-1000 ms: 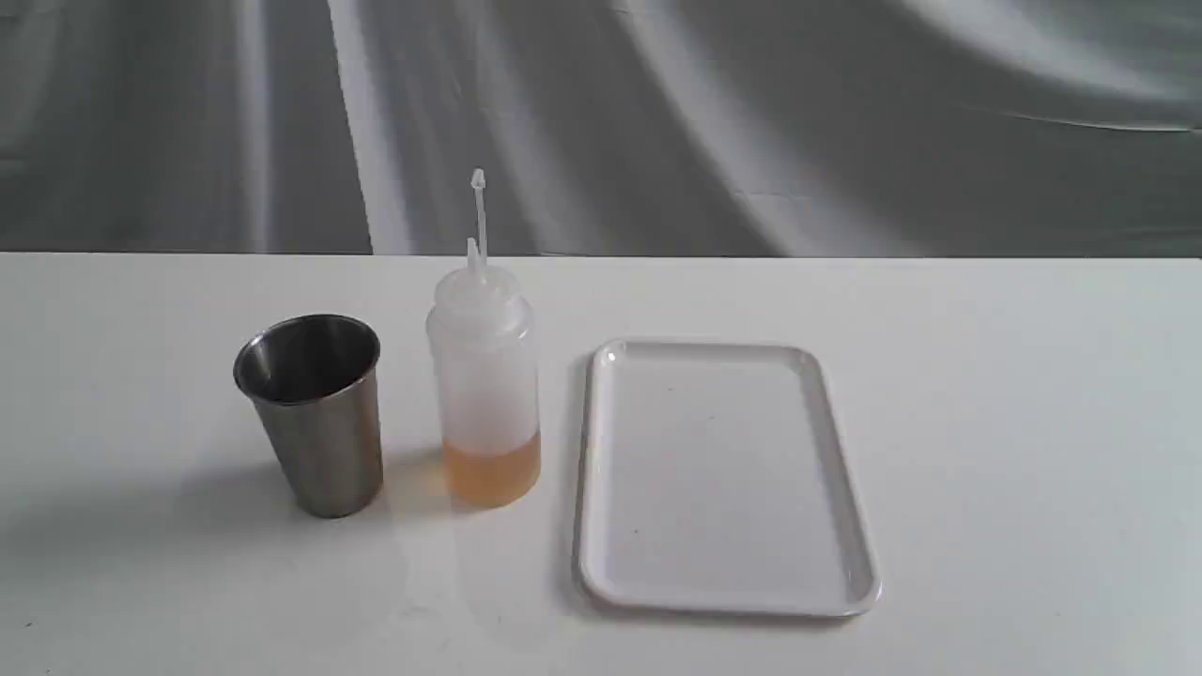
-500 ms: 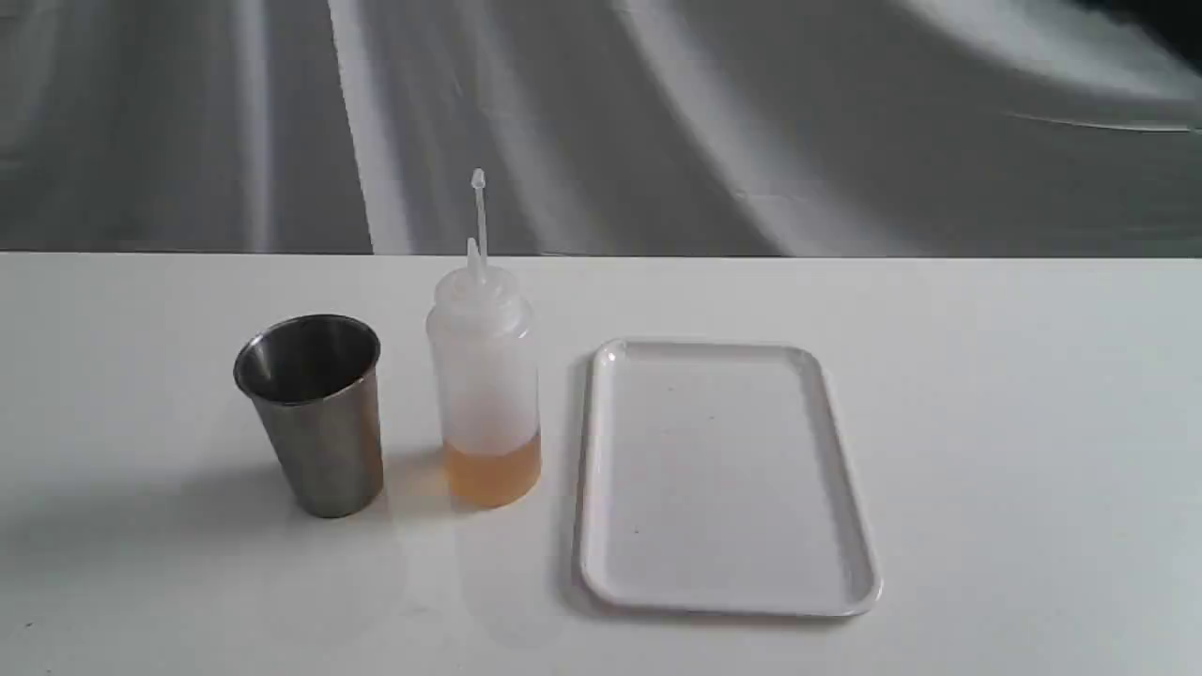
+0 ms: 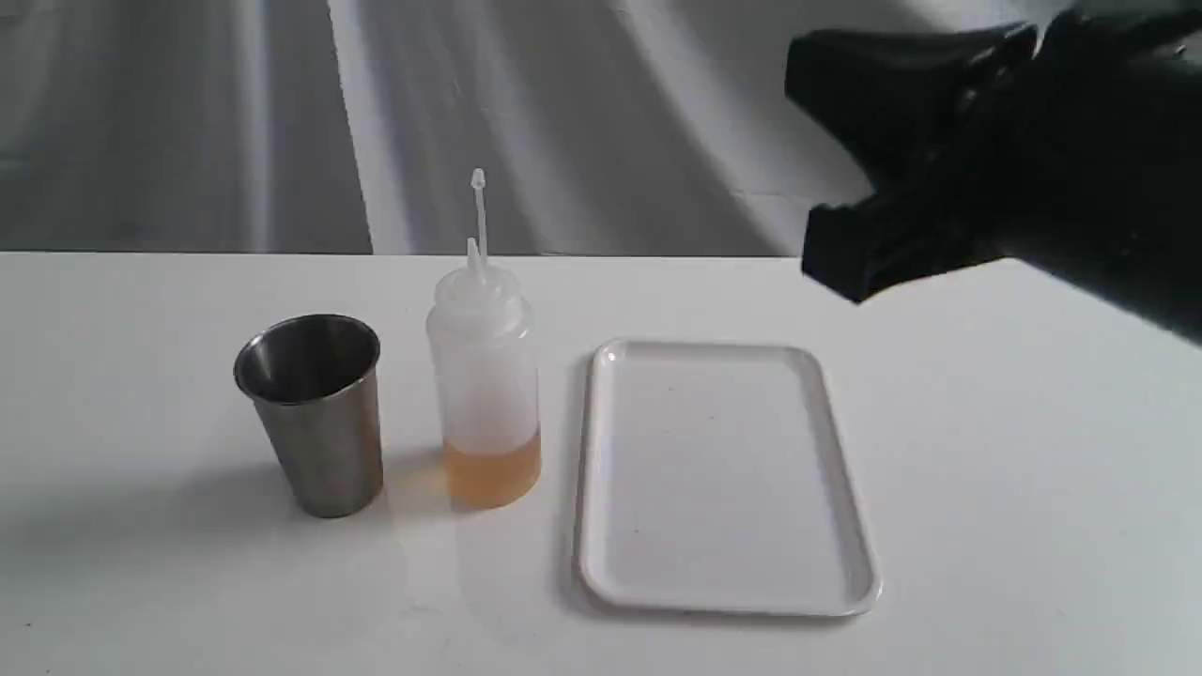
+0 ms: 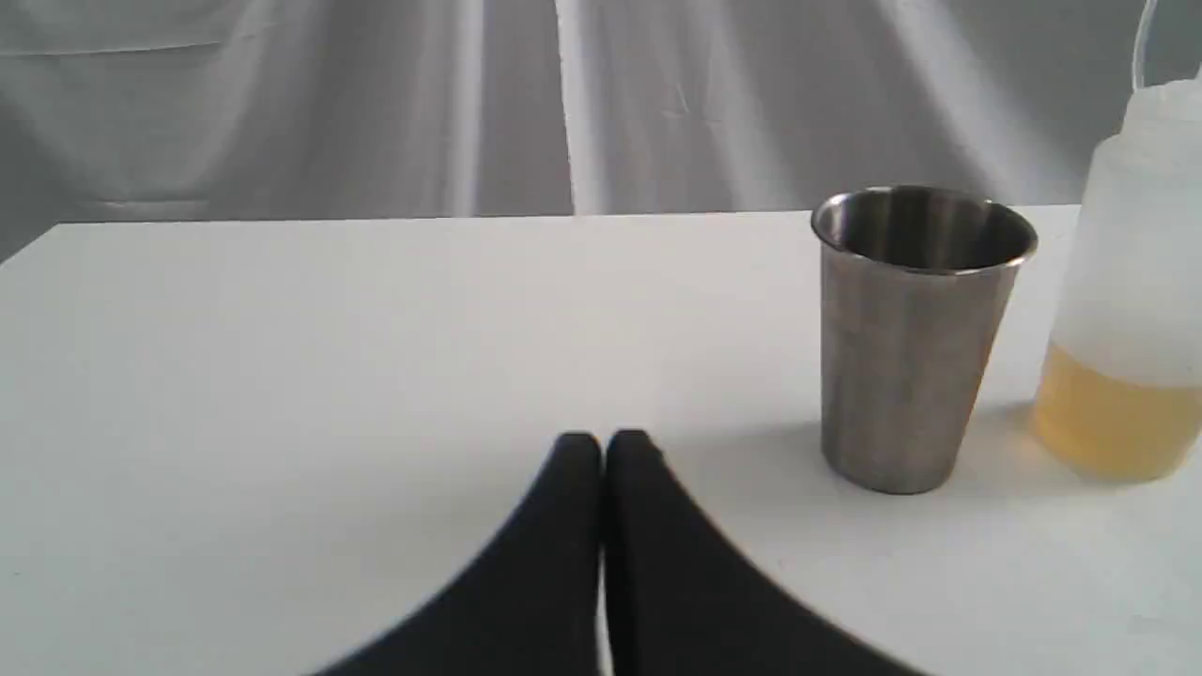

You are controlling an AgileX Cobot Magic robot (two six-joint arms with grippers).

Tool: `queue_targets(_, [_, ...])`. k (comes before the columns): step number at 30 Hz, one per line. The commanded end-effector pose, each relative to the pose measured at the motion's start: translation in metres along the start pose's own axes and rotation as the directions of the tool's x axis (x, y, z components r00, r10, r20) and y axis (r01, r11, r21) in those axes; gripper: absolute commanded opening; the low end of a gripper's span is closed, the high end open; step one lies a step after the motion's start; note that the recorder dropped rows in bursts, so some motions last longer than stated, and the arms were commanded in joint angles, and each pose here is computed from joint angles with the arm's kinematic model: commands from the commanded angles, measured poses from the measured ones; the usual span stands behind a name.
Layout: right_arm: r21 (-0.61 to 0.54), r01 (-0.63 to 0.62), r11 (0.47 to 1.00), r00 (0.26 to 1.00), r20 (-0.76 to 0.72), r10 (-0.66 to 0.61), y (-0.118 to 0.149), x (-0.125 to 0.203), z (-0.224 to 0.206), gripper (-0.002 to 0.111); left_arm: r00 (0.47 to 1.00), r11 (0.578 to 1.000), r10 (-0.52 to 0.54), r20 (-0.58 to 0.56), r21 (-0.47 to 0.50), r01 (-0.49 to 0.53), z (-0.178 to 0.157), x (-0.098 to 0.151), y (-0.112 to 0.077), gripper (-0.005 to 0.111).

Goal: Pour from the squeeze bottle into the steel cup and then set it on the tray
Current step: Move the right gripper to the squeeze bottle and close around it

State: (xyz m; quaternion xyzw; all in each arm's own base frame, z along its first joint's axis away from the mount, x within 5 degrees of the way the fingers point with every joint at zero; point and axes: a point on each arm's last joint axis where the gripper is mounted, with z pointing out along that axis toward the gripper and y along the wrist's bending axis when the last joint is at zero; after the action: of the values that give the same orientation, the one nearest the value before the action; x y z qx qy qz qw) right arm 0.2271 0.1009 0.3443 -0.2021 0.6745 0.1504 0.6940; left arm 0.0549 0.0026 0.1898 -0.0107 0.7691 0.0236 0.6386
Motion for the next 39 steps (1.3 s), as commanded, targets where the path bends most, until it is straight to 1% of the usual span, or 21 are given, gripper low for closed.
queue_targets(1, [-0.025,-0.063,0.998,0.998,0.011,0.063,0.004,0.018,0.006,0.000,1.000,1.000,-0.002,0.006,0.008,0.002,0.000,0.001,0.000,0.000])
queue_targets(5, [-0.022,-0.133,0.991,0.991,-0.009,0.133,0.003,0.038,0.018,0.000,1.000,1.000,-0.002,0.006,0.008,0.002,0.000,0.001,0.000,0.000])
queue_targets(8, [-0.014,-0.151,0.988,0.986,-0.069,0.149,0.003,0.056,0.030,0.000,1.000,1.000,-0.002,0.006,0.008,0.002,0.000,0.001,0.000,0.000])
queue_targets(10, [-0.020,-0.157,0.987,0.982,-0.105,0.154,0.005,0.067,0.036,0.000,1.000,1.000,-0.002,0.006,0.008,0.002,0.000,0.001,0.000,0.000])
queue_targets(13, [-0.054,-0.173,0.983,0.976,-0.140,0.164,0.016,0.083,0.047,0.000,1.000,1.000,-0.005,0.006,0.008,0.005,0.000,0.001,0.000,0.000])
queue_targets(17, [-0.146,-0.125,0.981,0.984,-0.144,0.104,0.038,0.100,0.059,0.000,1.000,1.000,-0.005,0.006,0.008,0.005,0.000,0.001,0.000,0.000])
queue_targets(21, [-0.133,-0.124,0.983,0.980,-0.171,0.100,0.052,0.116,0.067,0.000,1.000,1.000,-0.005,0.006,0.008,0.005,0.000,0.001,0.000,0.000])
queue_targets(24, [-0.155,-0.108,0.982,0.979,-0.186,0.079,0.064,0.130,0.072,0.000,1.000,1.000,-0.002,0.006,0.008,0.002,0.000,0.001,0.000,0.000])
queue_targets(29, [-0.206,-0.074,0.976,0.989,-0.140,0.046,0.076,0.147,0.079,0.000,1.000,1.000,-0.002,0.006,0.008,0.002,0.000,0.001,0.000,0.000])
queue_targets(31, [-0.259,-0.029,0.965,0.992,-0.122,-0.003,0.081,0.155,0.081,0.000,1.000,1.000,-0.002,0.006,0.008,0.002,0.000,0.001,0.000,0.000])
queue_targets(32, [-0.267,-0.020,0.964,0.994,-0.112,-0.010,0.082,0.158,0.082,0.002,1.000,1.000,-0.002,0.006,0.008,0.002,0.000,0.001,0.000,0.000])
queue_targets(34, [-0.268,-0.026,0.963,0.993,-0.119,-0.006,0.083,0.166,0.084,0.011,1.000,1.000,-0.002,0.006,0.008,0.002,0.000,0.001,0.000,0.000])
queue_targets(37, [-0.238,-0.048,0.970,0.989,-0.147,0.013,0.081,0.174,0.085,0.036,1.000,1.000,-0.004,0.006,0.008,0.004,0.000,0.001,0.000,0.000])
queue_targets(39, [-0.210,-0.065,0.976,0.988,-0.153,0.033,0.079,0.175,0.086,0.062,1.000,1.000,-0.004,0.006,0.008,0.004,0.000,0.001,0.000,0.000])
